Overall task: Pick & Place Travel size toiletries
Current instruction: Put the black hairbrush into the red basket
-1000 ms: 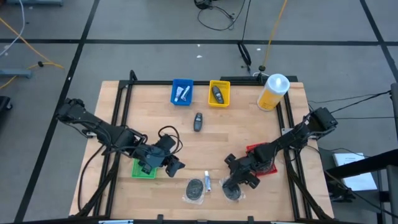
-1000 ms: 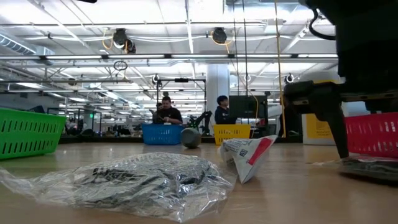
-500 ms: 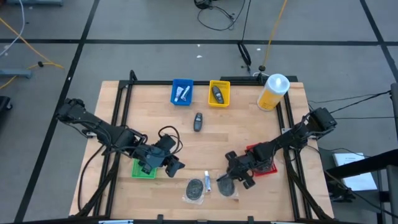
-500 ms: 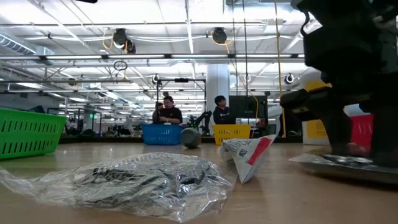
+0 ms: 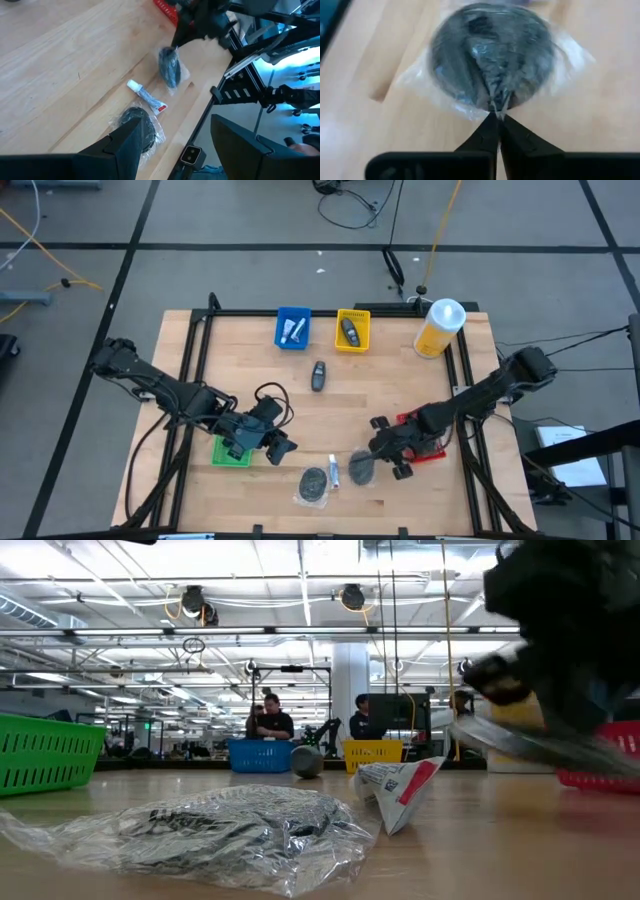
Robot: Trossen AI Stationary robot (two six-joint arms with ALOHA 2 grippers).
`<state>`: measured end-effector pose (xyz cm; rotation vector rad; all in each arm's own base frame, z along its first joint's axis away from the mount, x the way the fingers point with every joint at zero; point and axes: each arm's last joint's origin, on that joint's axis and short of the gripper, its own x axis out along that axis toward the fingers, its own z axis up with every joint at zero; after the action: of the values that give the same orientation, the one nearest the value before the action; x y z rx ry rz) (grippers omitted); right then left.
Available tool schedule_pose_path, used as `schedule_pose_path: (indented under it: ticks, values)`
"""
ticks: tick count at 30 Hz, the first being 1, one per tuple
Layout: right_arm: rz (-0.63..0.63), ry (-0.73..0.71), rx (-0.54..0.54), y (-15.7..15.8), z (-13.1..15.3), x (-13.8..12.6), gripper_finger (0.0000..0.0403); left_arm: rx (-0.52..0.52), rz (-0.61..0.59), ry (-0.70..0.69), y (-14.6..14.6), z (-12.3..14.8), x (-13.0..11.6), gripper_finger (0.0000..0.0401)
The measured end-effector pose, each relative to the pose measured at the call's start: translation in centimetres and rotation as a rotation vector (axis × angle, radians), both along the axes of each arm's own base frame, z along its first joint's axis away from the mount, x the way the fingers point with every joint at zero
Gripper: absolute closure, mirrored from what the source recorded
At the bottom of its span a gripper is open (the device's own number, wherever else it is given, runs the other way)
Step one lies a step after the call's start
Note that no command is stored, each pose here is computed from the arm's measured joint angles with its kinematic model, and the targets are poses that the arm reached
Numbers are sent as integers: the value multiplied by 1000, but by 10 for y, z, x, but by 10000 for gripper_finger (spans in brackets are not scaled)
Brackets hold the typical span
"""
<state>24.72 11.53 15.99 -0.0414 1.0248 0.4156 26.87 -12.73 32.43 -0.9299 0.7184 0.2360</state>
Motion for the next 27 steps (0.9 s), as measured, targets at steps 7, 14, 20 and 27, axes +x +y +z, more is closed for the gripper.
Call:
schedule_pose_path:
  ticks: [7,14,20,27]
  values:
    - [-128,-80,19,-13,43,-22,402,1,-1,-3,0,0,0,174]
    - [-247,-81,50,-30,74,-56,402,0,-1,-5,0,0,0,174]
    - [-317,31,35,-45,84,-89,402,0,-1,-5,0,0,0,174]
    - [-390,182,-11,-59,85,-121,402,3,-3,-7,0,0,0,174]
